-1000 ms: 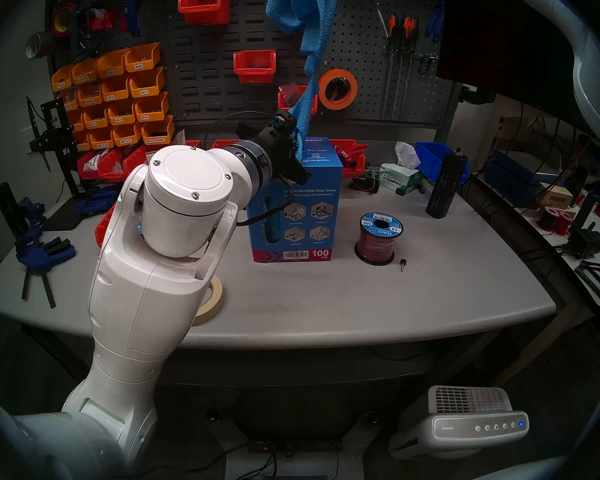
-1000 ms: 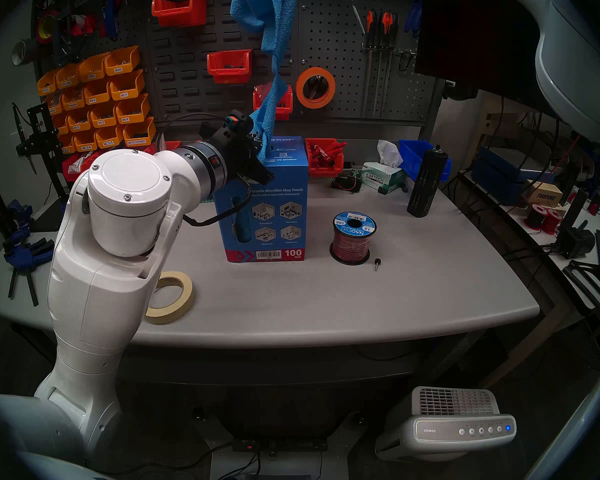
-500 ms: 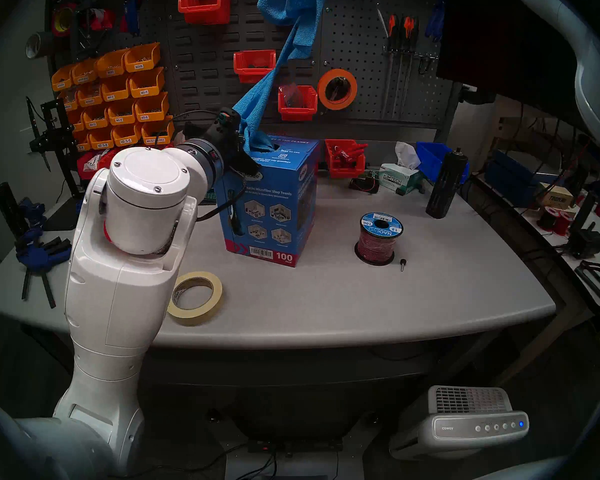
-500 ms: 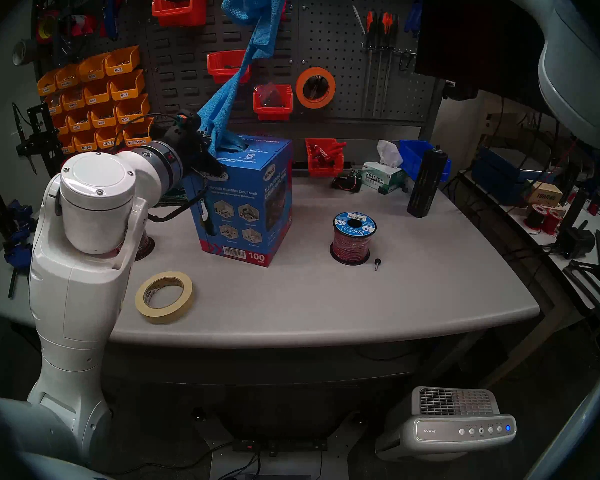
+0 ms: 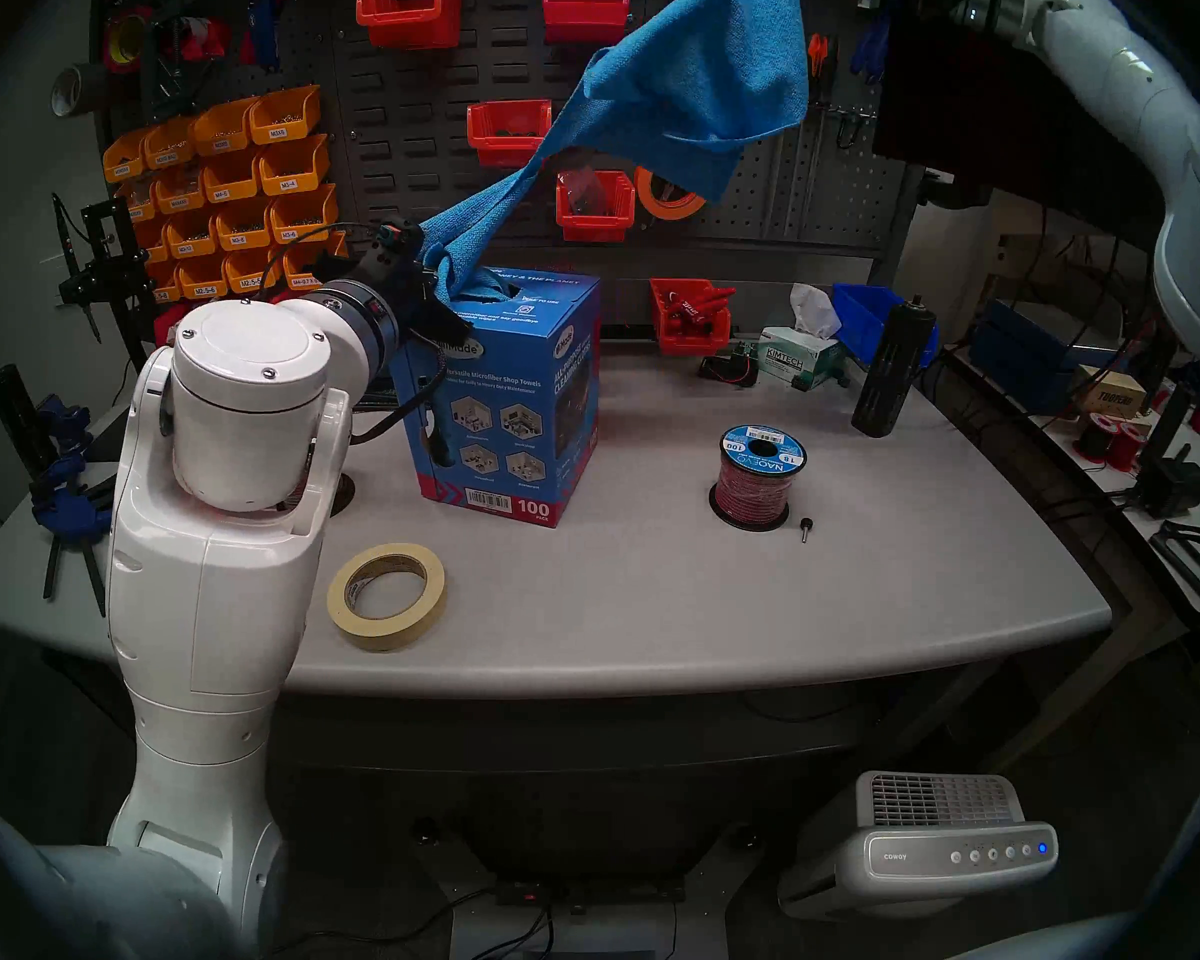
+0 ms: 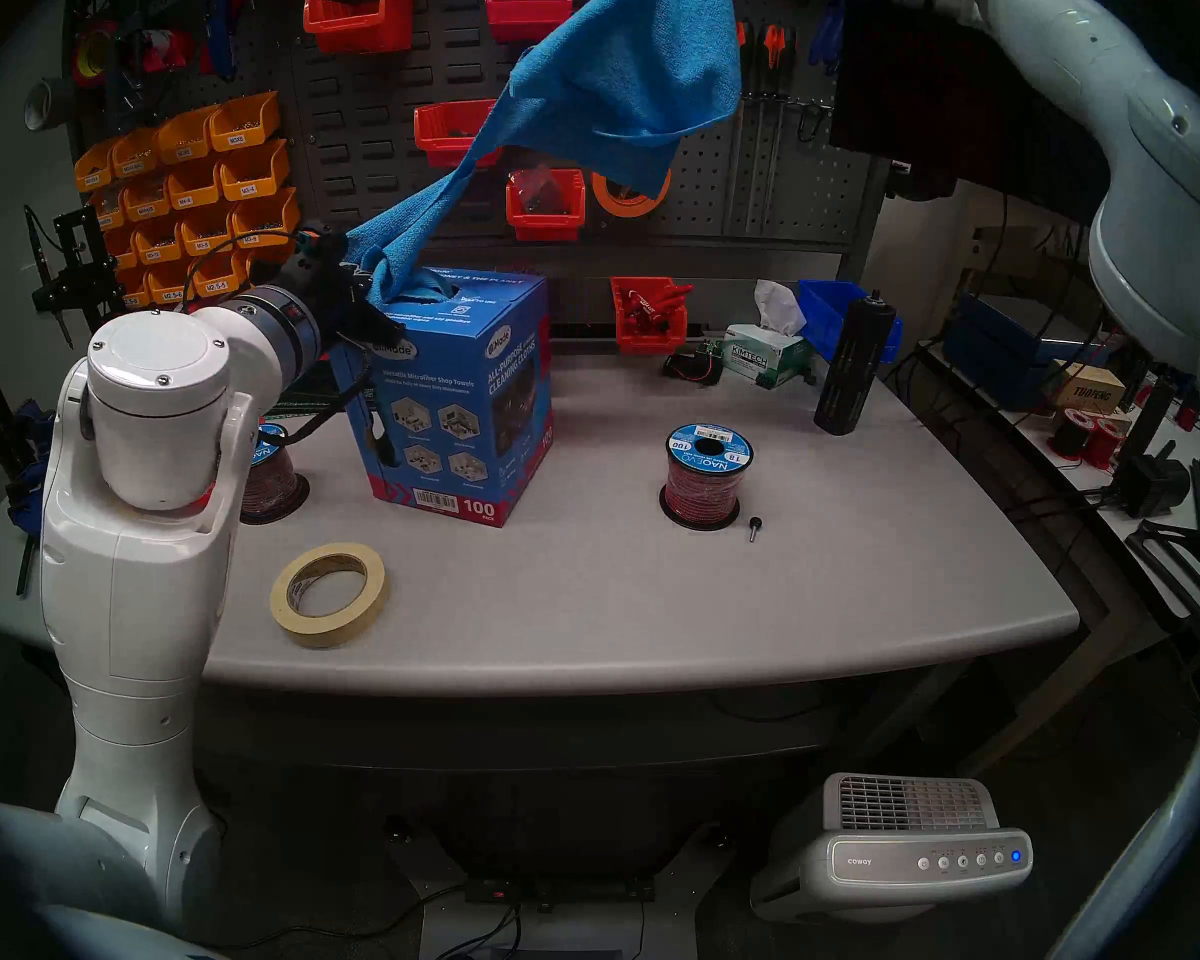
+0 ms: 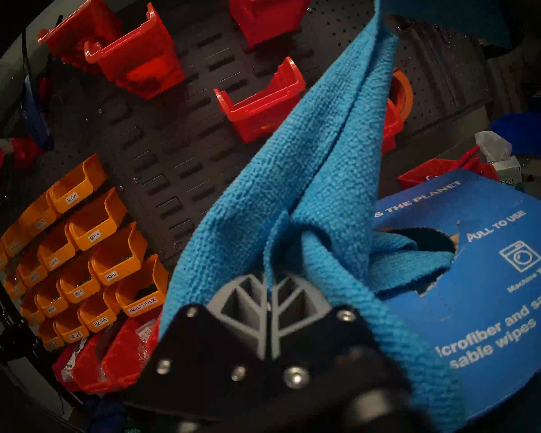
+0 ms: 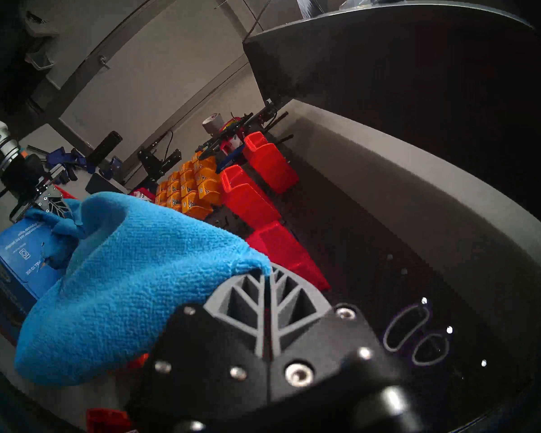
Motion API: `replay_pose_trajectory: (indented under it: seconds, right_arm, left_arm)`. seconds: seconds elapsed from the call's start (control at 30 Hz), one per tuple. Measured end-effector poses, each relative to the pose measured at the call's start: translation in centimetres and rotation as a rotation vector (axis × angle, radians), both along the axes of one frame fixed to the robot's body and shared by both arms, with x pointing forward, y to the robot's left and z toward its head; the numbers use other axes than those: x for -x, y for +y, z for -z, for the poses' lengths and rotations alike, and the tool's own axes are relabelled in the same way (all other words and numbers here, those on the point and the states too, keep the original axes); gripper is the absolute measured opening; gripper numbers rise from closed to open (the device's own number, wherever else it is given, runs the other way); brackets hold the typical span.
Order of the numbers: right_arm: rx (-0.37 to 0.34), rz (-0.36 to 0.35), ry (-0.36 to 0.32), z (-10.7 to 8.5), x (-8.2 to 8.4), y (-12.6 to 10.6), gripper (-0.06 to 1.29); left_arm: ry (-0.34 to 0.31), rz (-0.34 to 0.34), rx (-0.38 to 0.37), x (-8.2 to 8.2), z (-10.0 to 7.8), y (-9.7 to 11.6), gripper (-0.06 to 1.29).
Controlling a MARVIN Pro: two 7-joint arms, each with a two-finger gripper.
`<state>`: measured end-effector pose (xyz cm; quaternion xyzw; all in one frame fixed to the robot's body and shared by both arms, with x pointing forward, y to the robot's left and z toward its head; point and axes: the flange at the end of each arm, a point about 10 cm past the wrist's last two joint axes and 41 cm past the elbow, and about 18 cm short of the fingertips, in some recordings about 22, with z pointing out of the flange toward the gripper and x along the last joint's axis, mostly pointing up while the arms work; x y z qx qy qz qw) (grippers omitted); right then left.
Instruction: Take out a shop towel
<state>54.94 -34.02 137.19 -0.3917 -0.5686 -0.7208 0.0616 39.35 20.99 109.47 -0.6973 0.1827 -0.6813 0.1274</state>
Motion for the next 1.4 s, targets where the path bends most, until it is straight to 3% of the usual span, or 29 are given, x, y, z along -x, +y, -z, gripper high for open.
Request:
replay_pose_trajectory:
  seconds: [0.53, 0.73, 1.4]
  right_arm:
    - [-0.111, 0.053, 0.049, 5.3, -0.7, -5.1, -0.04]
    - [-0.143, 0.057, 0.065, 6.8, -1.0, -5.8, -0.04]
    - [-0.229, -0.067, 0.183, 12.9, -3.6, -1.4, -0.04]
  left_arm:
    - [0.000, 0.024, 0.069, 0.0, 0.2, -0.6, -0.02]
    - [-0.003, 0.055, 0.086, 0.1, 0.2, -1.5, -0.02]
    - [-0.011, 0.149, 0.145, -0.4, 0.4, -4.1, -0.02]
